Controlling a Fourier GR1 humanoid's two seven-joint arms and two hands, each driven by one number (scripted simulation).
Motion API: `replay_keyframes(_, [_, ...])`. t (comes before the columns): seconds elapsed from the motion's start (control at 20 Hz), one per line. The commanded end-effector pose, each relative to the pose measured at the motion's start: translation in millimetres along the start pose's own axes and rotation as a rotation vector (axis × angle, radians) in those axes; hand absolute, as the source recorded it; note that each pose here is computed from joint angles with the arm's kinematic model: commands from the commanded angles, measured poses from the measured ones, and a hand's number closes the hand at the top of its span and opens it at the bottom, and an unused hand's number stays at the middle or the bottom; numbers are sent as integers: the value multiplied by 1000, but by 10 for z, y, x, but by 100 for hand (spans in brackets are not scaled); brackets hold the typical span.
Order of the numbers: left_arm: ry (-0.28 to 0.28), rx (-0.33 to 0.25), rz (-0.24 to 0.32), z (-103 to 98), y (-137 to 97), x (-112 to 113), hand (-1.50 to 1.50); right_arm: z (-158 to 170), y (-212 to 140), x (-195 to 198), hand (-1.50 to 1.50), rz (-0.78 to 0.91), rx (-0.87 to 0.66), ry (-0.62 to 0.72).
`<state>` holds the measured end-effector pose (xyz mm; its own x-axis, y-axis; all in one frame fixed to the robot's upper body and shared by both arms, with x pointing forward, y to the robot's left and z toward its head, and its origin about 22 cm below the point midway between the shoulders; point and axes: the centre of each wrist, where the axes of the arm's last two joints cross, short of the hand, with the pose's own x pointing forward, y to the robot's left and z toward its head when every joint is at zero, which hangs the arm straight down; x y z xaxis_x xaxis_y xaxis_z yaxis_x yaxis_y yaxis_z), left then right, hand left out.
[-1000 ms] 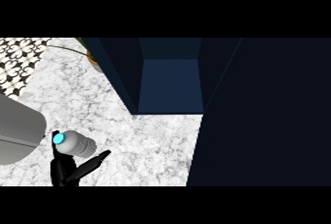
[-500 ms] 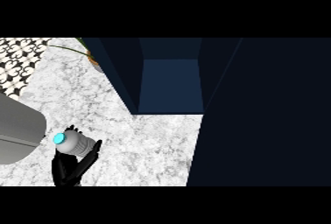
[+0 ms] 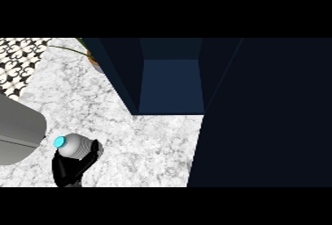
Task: Pick up the bottled water, place it into the cabinet and close the cabinet
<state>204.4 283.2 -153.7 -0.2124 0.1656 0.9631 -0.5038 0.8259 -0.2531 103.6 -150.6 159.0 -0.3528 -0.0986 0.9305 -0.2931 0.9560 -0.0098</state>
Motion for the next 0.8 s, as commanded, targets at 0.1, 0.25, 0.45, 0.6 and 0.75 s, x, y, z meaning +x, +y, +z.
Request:
replay_keyframes(0.1, [-20, -79, 58, -62, -119, 35, 150, 140, -9, 159, -150, 33, -15, -34])
replay_keyframes(0.25, [31, -266, 75, 195, -282, -113, 150, 37, -36, 82, -150, 39, -4, -43])
replay_keyframes(0.45, [74, -397, 108, 139, -404, 36, 150, 93, -22, 211, -150, 27, -9, -52])
replay_keyframes(0.6, [14, -399, 109, 310, -451, -36, 150, 97, -33, 160, -150, 31, -5, -61])
replay_keyframes(0.75, [38, -449, 90, 172, -558, 179, 150, 114, 8, 169, -150, 11, 0, -58])
